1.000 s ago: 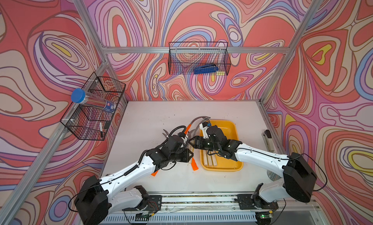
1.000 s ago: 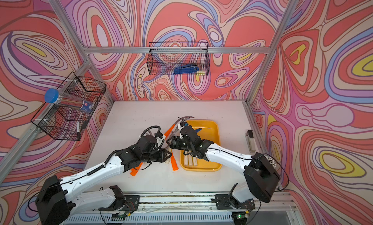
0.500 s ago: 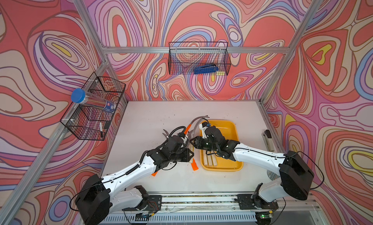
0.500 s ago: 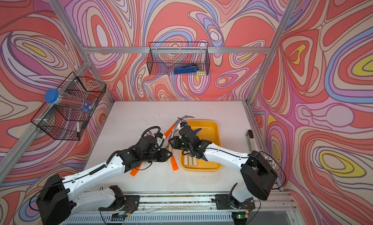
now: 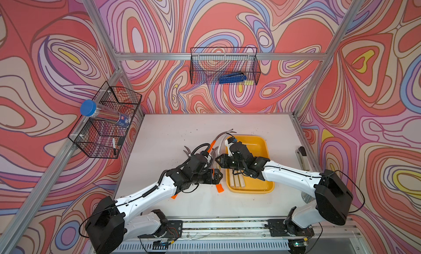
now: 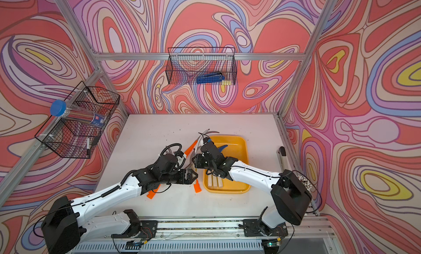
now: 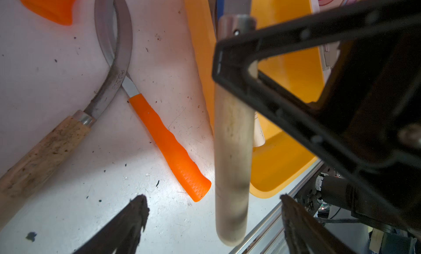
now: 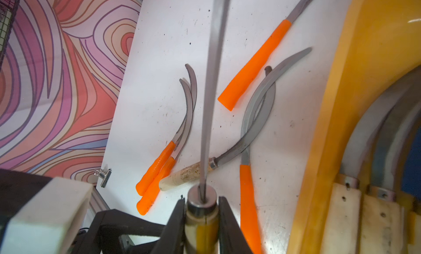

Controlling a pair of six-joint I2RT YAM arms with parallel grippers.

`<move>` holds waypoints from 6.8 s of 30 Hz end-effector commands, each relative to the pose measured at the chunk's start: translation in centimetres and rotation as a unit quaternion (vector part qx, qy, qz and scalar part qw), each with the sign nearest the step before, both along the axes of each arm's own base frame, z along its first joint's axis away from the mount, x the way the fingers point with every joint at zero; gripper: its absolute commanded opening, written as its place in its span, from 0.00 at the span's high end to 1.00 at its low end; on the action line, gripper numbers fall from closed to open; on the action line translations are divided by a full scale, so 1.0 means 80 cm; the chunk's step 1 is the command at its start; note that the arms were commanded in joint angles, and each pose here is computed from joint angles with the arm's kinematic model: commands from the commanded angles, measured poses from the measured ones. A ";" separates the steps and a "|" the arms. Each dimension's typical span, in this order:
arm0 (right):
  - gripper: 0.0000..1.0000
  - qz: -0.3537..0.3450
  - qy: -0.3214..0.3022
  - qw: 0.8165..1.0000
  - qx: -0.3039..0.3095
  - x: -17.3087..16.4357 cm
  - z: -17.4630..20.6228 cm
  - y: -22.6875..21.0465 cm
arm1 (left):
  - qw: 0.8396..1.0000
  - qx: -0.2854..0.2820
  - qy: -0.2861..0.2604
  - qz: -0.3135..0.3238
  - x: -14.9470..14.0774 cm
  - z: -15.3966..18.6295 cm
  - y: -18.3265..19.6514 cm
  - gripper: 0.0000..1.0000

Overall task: Put small sickles into storage boxes
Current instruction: Place the sickle in the storage box, then pick up the sickle at the center of the board.

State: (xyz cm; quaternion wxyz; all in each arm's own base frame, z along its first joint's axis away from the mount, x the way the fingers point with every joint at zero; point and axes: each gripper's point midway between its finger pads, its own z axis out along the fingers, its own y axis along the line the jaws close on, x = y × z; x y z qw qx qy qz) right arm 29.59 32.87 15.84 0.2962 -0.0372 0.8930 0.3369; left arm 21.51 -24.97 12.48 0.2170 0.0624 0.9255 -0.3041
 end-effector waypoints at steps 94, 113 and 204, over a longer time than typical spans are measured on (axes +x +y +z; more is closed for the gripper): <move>0.02 -0.021 0.092 0.988 -0.125 0.039 -0.066 -0.197 | 0.947 0.319 -0.010 -0.031 0.120 -0.007 0.043 0.01; 0.02 -0.040 0.054 0.993 -0.098 0.028 -0.032 -0.203 | 0.926 0.345 0.073 -0.136 0.198 -0.051 0.056 0.24; 0.02 -0.008 0.028 1.000 0.007 0.044 0.012 -0.072 | 0.979 0.184 0.083 0.026 0.155 -0.032 0.057 0.93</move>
